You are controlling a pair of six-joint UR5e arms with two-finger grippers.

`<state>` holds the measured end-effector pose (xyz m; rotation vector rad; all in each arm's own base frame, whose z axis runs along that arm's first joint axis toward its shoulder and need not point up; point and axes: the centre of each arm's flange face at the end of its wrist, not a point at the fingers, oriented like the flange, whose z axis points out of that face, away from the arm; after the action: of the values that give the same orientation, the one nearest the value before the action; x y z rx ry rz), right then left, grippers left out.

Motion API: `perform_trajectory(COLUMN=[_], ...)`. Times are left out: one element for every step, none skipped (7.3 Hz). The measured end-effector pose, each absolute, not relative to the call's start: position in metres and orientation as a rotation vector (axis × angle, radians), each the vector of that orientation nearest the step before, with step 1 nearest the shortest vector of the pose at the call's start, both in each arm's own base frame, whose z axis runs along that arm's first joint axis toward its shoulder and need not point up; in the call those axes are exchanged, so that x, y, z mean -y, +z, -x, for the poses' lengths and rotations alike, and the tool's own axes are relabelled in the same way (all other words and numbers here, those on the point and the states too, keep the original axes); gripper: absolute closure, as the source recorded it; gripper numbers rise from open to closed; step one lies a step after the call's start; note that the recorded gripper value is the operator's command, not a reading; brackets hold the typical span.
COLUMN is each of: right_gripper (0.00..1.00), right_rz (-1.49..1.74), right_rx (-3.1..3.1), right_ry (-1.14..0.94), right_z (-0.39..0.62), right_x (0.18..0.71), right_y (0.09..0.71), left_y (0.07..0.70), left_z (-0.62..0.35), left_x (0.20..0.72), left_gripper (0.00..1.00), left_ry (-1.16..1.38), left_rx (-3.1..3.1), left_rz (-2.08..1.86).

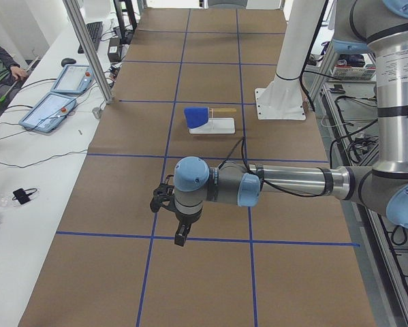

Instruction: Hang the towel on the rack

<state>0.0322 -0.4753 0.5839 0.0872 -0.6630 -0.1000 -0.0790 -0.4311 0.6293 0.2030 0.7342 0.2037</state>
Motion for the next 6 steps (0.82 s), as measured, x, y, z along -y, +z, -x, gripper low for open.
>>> perform_trajectory(right_gripper=[0.00,0.00,0.00,0.00,0.00,0.00], right_rz=[-0.088,-0.088,-0.088,-0.087,-0.086,-0.084], right_rx=[0.663,0.662,0.662,0.667,0.677,0.682], right_ry=[-0.099,-0.100,-0.100,-0.100,-0.100,-0.100], right_z=[-0.0322,-0.0323,-0.0323,-0.0319,-0.0312,-0.0308], right_x=[0.4753,0.4754,0.4752,0.4750,0.4748,0.4747], right_y=[0.5835,0.5832,0.5832,0.5832,0.5830,0.5836], left_y=[0.6292,0.6293,0.6296,0.6294,0.6292,0.6292], left_z=[0.0790,0.0791,0.0791,0.0791,0.0791,0.0791], left_x=[0.4311,0.4312,0.4315,0.4316,0.4316,0.4316], left_gripper=[0.02,0.02,0.02,0.02,0.02,0.02], left_ry=[0.204,0.202,0.201,0.201,0.201,0.201], left_rx=[-0.733,-0.732,-0.732,-0.732,-0.732,-0.732], left_rz=[-0.205,-0.205,-0.204,-0.204,-0.205,-0.205])
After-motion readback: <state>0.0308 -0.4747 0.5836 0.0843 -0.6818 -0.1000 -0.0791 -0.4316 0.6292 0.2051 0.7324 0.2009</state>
